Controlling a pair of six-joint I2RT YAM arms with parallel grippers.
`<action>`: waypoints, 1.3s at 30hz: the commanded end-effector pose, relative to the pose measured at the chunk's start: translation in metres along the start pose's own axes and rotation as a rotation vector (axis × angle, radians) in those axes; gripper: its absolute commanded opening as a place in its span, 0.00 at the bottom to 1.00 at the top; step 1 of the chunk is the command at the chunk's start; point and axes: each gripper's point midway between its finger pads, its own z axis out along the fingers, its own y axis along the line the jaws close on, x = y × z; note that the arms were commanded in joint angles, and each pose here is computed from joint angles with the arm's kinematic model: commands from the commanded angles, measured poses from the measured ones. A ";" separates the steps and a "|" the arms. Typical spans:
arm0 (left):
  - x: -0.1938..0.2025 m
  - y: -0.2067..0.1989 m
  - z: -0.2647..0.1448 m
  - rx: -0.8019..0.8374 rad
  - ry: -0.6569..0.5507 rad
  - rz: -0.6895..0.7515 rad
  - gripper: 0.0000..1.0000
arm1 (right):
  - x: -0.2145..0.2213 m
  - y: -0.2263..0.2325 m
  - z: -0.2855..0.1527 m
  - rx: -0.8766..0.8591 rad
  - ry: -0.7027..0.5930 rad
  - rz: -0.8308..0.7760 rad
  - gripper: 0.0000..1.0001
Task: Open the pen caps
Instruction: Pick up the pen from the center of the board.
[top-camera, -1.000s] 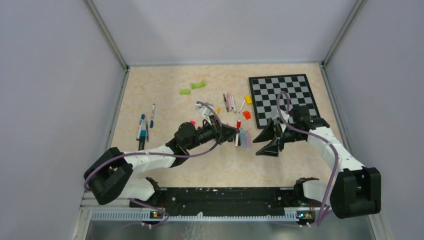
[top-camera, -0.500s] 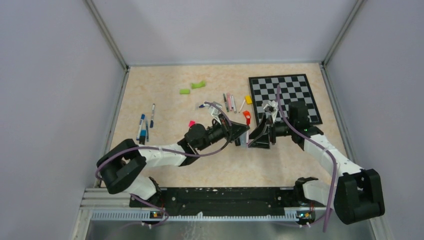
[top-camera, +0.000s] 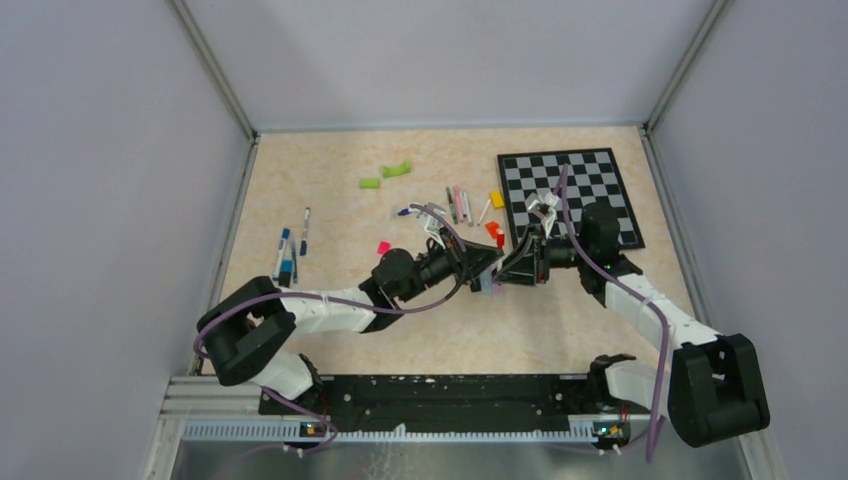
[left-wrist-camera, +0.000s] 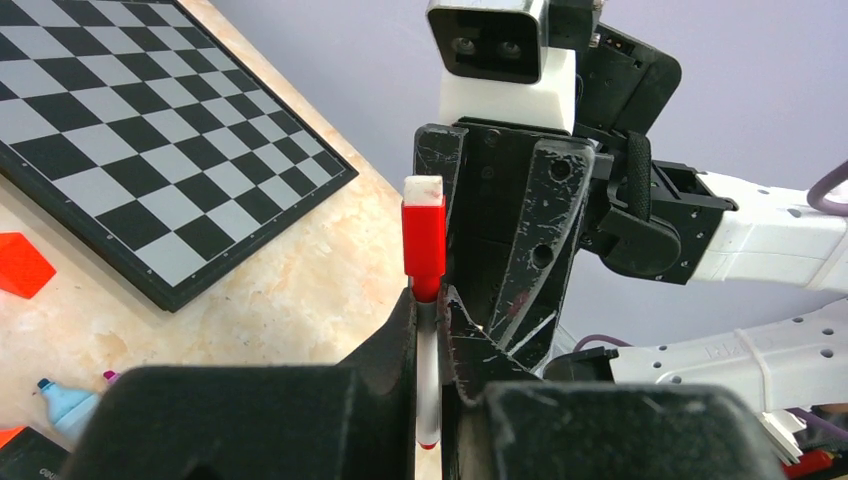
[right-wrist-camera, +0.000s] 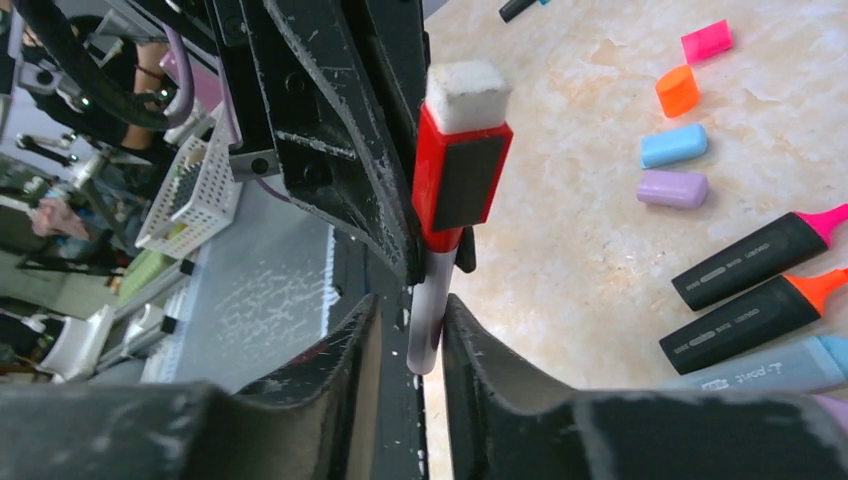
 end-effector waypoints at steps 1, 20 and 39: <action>-0.019 -0.019 0.009 0.065 -0.071 -0.001 0.00 | -0.009 0.002 0.003 -0.016 -0.021 -0.023 0.14; -0.049 -0.017 -0.040 0.003 -0.079 0.098 0.99 | 0.023 0.017 -0.003 -0.116 0.066 -0.100 0.00; -0.018 -0.017 0.002 0.094 0.132 -0.059 0.68 | 0.029 0.008 -0.002 -0.096 0.075 -0.061 0.00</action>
